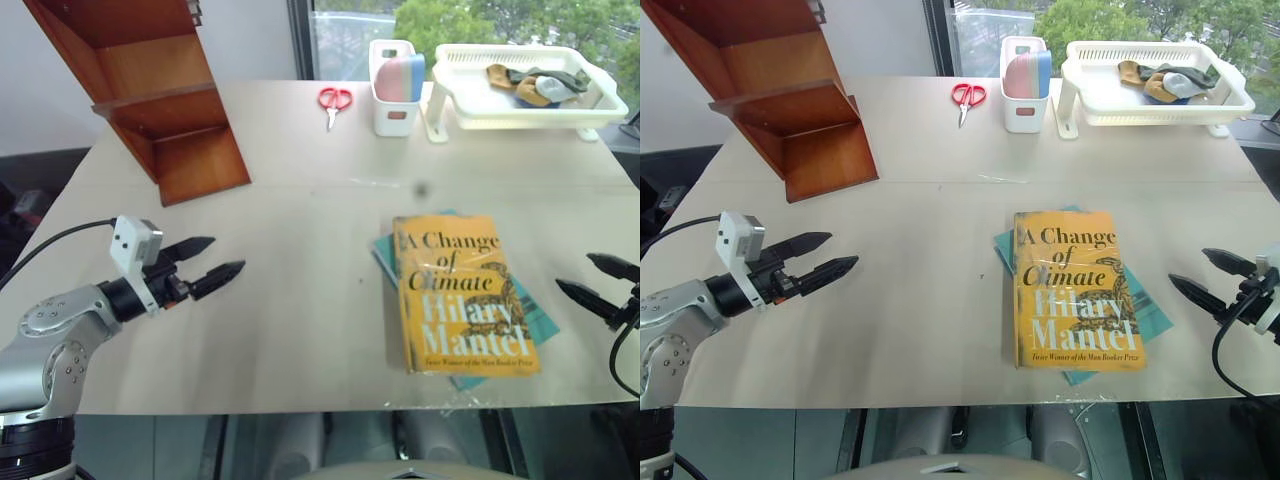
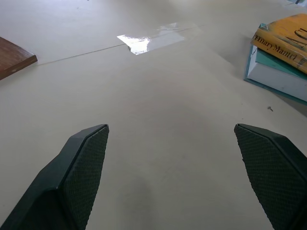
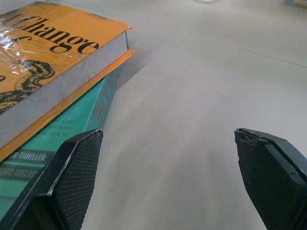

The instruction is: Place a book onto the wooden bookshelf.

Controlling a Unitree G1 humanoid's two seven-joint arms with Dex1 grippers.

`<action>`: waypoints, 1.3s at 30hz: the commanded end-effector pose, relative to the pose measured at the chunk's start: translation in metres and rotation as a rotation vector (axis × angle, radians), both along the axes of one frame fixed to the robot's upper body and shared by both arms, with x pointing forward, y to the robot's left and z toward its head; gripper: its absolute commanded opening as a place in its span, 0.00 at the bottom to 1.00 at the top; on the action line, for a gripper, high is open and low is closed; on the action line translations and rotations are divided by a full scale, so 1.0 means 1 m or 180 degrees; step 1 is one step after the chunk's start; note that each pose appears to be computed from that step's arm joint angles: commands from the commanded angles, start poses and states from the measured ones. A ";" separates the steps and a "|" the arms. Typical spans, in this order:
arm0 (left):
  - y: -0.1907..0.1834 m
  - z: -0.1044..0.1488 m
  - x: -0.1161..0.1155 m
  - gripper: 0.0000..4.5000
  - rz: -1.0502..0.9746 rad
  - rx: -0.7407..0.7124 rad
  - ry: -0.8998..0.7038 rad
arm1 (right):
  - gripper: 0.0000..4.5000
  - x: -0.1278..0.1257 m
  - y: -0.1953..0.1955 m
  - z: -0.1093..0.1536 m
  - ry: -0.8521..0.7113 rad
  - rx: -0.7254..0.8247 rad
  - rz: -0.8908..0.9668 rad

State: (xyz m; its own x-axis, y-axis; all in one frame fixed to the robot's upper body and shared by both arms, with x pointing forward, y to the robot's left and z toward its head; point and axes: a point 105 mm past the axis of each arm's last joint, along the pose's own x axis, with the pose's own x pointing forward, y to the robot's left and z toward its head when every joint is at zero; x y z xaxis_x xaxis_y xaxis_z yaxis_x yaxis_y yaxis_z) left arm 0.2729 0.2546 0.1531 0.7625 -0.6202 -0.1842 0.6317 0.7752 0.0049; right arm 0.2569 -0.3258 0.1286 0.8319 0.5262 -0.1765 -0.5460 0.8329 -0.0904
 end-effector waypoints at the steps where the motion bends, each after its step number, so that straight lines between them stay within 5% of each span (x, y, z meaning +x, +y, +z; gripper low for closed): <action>1: -0.003 0.023 -0.005 0.98 -0.0121 -0.0004 -0.0226 | 1.00 -0.005 -0.005 0.014 -0.0079 -0.0150 0.0105; 24: -0.006 0.026 -0.015 0.98 -0.0241 0.0020 -0.0254 | 1.00 -0.005 -0.005 0.018 -0.0031 -0.0209 0.0297; 39: -0.029 0.079 -0.063 0.98 -0.1743 0.0101 -0.0455 | 1.00 -0.011 0.016 -0.001 0.0191 -0.0318 0.0728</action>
State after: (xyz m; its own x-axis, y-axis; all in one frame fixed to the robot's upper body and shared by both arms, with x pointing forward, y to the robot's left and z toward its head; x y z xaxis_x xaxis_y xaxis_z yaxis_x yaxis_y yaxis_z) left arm 0.2216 0.2308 0.2173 0.4166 -0.8996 -0.1308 0.9088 0.4087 0.0836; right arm 0.2439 -0.3127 0.1194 0.6856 0.6651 -0.2960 -0.7128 0.6959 -0.0873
